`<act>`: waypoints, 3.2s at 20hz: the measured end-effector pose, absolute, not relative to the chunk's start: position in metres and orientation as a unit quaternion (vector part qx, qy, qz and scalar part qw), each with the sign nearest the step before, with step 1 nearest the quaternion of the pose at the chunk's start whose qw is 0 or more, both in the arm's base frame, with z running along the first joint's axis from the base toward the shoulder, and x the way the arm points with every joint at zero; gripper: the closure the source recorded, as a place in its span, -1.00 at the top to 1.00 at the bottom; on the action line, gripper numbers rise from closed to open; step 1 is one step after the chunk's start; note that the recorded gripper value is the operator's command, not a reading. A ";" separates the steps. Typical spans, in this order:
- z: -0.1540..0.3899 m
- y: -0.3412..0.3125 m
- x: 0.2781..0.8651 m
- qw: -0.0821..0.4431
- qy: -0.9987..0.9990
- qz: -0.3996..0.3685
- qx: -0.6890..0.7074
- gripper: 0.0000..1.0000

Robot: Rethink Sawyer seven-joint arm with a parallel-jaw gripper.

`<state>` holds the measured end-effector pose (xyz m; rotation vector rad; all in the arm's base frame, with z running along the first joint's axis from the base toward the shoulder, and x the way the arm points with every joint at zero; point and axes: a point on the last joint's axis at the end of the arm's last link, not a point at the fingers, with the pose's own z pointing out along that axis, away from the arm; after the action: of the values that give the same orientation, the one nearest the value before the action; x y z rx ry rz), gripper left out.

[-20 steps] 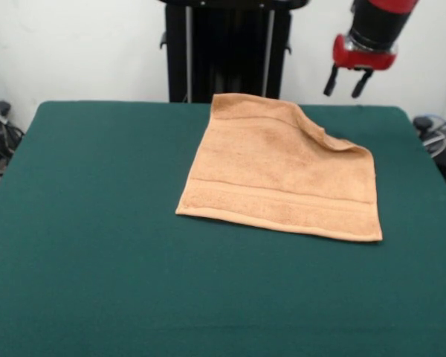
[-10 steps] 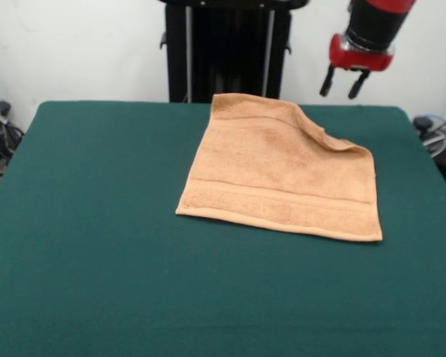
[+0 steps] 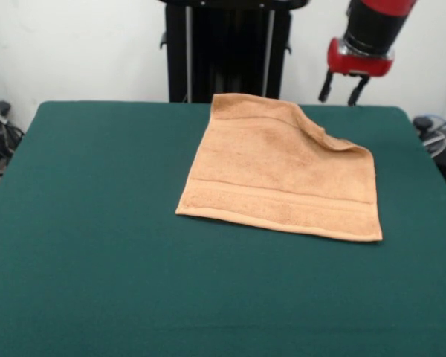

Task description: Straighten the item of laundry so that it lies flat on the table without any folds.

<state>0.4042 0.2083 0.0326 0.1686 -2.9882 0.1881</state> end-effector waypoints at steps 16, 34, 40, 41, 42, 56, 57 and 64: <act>0.039 0.215 0.433 0.072 -0.994 0.055 0.057 1.00; 0.046 0.210 0.468 0.061 -0.996 0.048 0.046 1.00; 0.048 0.211 0.478 0.052 -0.997 0.047 0.045 1.00; 0.049 0.209 0.479 0.051 -0.997 0.047 0.043 1.00; 0.049 0.208 0.480 0.051 -0.997 0.047 0.042 1.00; 0.055 0.173 0.490 0.061 -0.997 0.047 0.021 1.00; 0.056 0.172 0.490 0.060 -0.997 0.047 0.020 1.00; 0.058 0.161 0.495 0.058 -0.997 0.046 0.010 1.00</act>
<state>0.4954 0.1613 0.0583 0.0288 -3.0221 0.1403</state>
